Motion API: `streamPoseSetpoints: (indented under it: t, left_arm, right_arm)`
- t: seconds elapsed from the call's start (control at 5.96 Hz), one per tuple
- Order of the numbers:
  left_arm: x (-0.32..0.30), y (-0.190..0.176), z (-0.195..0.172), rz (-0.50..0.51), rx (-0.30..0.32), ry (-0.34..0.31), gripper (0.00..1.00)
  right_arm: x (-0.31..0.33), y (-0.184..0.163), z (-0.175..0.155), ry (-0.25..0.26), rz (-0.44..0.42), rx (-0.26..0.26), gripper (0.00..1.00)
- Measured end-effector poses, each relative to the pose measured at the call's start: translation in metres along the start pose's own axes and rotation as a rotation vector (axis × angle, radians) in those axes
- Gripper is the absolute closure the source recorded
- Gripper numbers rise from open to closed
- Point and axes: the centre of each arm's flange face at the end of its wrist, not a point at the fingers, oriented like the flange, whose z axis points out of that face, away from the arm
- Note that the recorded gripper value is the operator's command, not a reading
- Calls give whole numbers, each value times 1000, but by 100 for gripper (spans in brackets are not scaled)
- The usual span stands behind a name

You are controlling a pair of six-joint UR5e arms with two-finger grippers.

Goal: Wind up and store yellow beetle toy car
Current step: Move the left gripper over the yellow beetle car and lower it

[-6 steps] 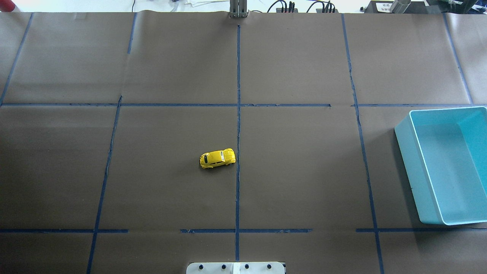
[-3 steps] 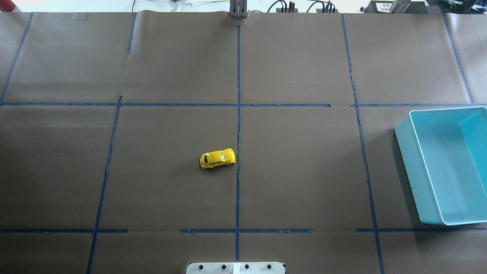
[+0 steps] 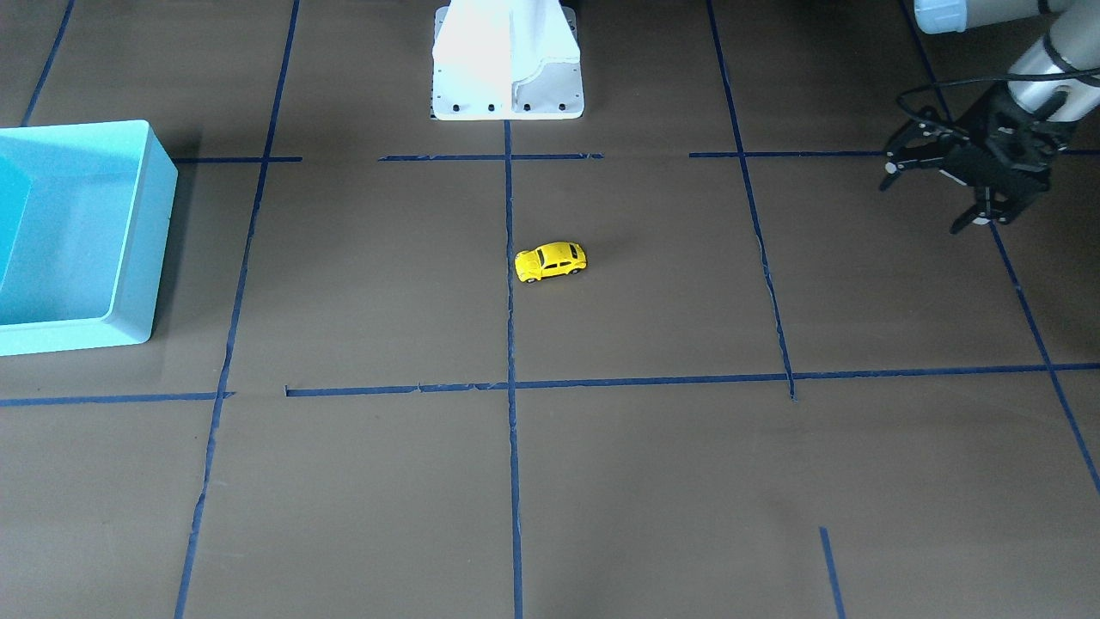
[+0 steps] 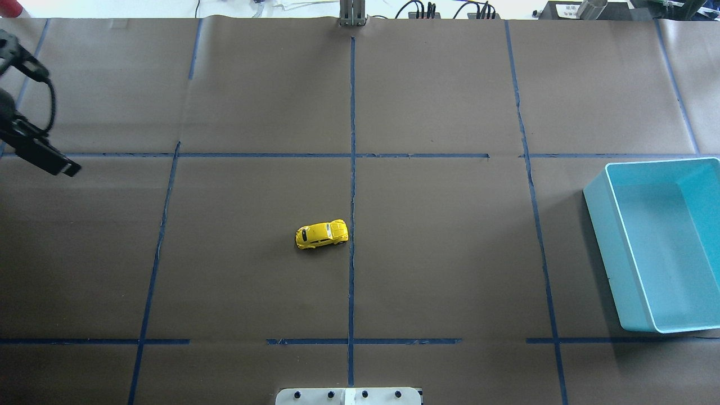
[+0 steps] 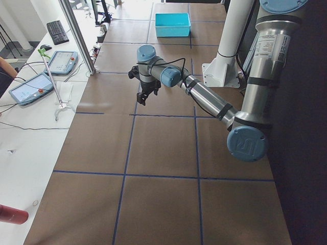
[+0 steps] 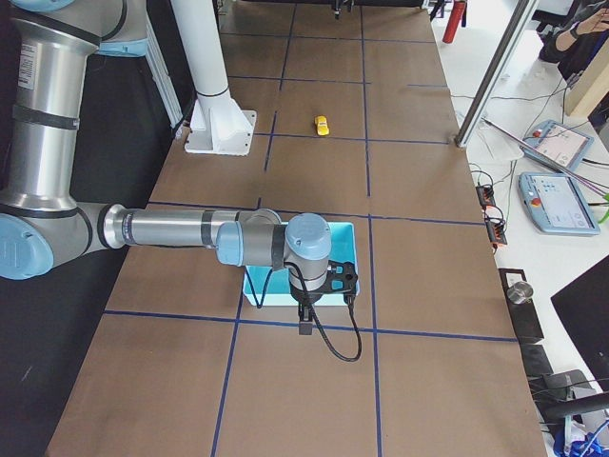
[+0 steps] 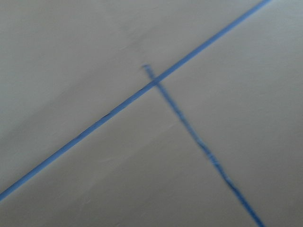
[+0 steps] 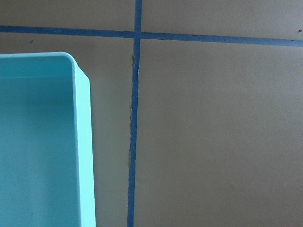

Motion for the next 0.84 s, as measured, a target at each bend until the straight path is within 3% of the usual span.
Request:
streamPoseSetpoints:
  t: [0.17,0.5,0.84]
  left_arm:
    - [49,-33,17,94,-14,15,0]
    - [157,-66,66,312,-26,-26,0]
    - [249,-97,107,446,-42,34,0]
  right_arm:
    - [0,0,0,0,0,0,0]
    - [1,1,2,0,3,-3,0]
    - [3,1,3,0,5,-6,0]
